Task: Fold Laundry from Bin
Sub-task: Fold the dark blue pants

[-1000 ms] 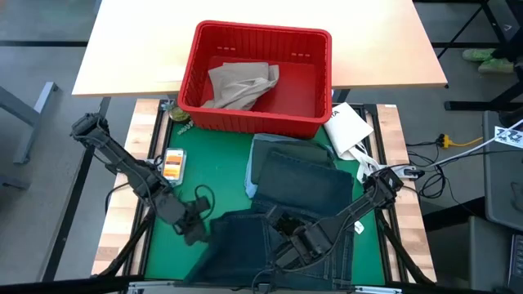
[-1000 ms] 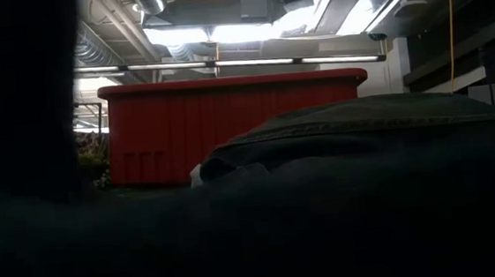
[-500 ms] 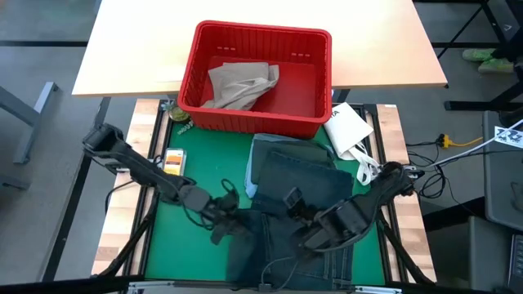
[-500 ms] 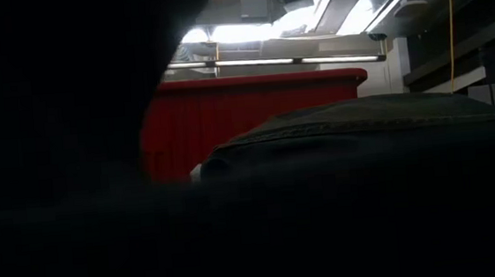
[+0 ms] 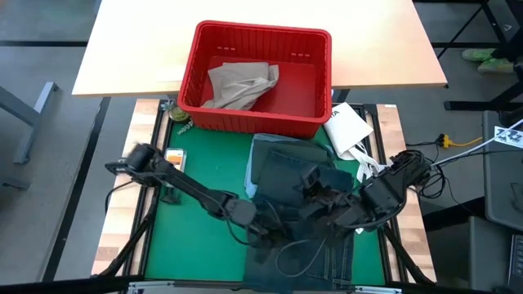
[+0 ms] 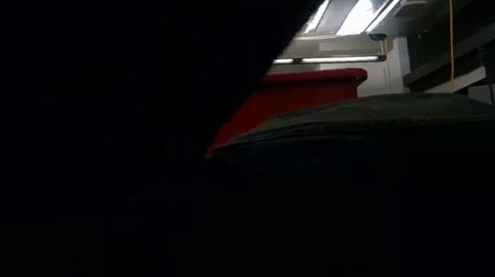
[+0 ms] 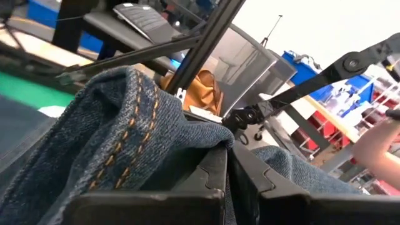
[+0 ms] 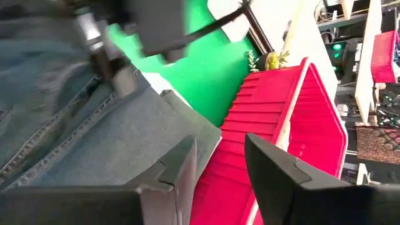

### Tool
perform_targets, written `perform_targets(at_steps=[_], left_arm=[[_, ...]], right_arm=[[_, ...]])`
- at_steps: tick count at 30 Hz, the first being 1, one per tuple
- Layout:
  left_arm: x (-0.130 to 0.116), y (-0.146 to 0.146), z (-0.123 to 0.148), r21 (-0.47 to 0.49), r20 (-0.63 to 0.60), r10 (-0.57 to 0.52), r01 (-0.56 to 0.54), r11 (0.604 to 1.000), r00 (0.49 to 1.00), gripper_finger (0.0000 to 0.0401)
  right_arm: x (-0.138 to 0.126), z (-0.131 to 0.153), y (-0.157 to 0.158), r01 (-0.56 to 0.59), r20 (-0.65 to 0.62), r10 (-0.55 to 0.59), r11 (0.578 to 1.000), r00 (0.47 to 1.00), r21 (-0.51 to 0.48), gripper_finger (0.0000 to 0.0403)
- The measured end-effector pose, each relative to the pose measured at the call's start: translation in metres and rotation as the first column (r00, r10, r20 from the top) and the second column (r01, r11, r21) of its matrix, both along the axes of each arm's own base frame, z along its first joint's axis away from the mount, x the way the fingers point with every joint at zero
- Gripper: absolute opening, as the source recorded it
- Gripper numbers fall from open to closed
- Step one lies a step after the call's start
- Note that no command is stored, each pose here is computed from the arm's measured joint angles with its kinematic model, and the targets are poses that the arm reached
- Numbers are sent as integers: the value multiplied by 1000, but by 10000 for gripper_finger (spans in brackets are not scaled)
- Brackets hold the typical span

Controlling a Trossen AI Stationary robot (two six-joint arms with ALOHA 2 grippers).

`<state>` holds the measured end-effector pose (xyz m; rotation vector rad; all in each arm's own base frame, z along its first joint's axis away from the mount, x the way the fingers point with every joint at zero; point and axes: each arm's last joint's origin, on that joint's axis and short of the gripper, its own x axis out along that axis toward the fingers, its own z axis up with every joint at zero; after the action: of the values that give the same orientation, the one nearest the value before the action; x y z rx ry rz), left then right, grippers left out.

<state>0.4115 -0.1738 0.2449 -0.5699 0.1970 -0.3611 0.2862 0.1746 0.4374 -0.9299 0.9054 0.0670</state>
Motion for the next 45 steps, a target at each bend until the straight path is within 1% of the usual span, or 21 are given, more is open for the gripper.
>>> perform_targets(at_steps=[3, 7, 12, 15, 18, 21, 25, 28, 35, 39, 42, 45], left_arm=[[20, -8, -7, 20, 13, -18, 18, 1000, 1000, 0], [42, -16, -18, 24, 22, -18, 18, 1000, 1000, 0], [63, -23, -37, 27, 13, -15, 14, 1000, 1000, 0], [71, -23, -50, 33, 0, -6, 6, 999, 1000, 0], [74, -19, -63, 54, -32, 34, -32, 998, 999, 5], [77, -12, -72, 108, -74, 93, -85, 991, 993, 10], [78, -6, -78, 166, -115, 146, -125, 978, 983, 12], [78, -5, -79, 193, -116, 151, -127, 973, 982, 13], [74, -18, -78, 186, -99, 119, -99, 977, 988, 14], [73, -23, -69, 145, -21, 101, -97, 985, 995, 14], [75, -21, -63, 116, 36, 112, -116, 987, 993, 10], [76, -19, -62, 113, 45, 139, -144, 983, 989, 7]], right_arm=[[-1, 1, -1, 3, 7, -3, 1000, 1000, -3, 137], [-1, 1, -1, 9, 13, -9, 1000, 1000, -12, 137], [-1, 1, -1, 7, 11, -7, 1000, 1000, -10, 137], [-1, 1, -1, 7, 11, -7, 1000, 1000, -10, 137], [-1, 1, -1, 10, 12, -10, 1000, 1000, -6, 137], [-1, 1, -1, 13, 13, -13, 1000, 1000, -4, 137], [-1, 1, -1, 15, 14, -15, 1000, 1000, -2, 137], [-1, 1, -1, 15, 14, -15, 1000, 1000, -2, 137], [-1, 1, -1, 15, 13, -15, 1000, 1000, -3, 137], [0, 1, -1, 14, 13, -14, 1000, 1000, -3, 137], [-1, 1, -1, 12, 12, -12, 1000, 1000, -5, 137], [-1, 1, -1, 12, 12, -12, 1000, 1000, -5, 137]])
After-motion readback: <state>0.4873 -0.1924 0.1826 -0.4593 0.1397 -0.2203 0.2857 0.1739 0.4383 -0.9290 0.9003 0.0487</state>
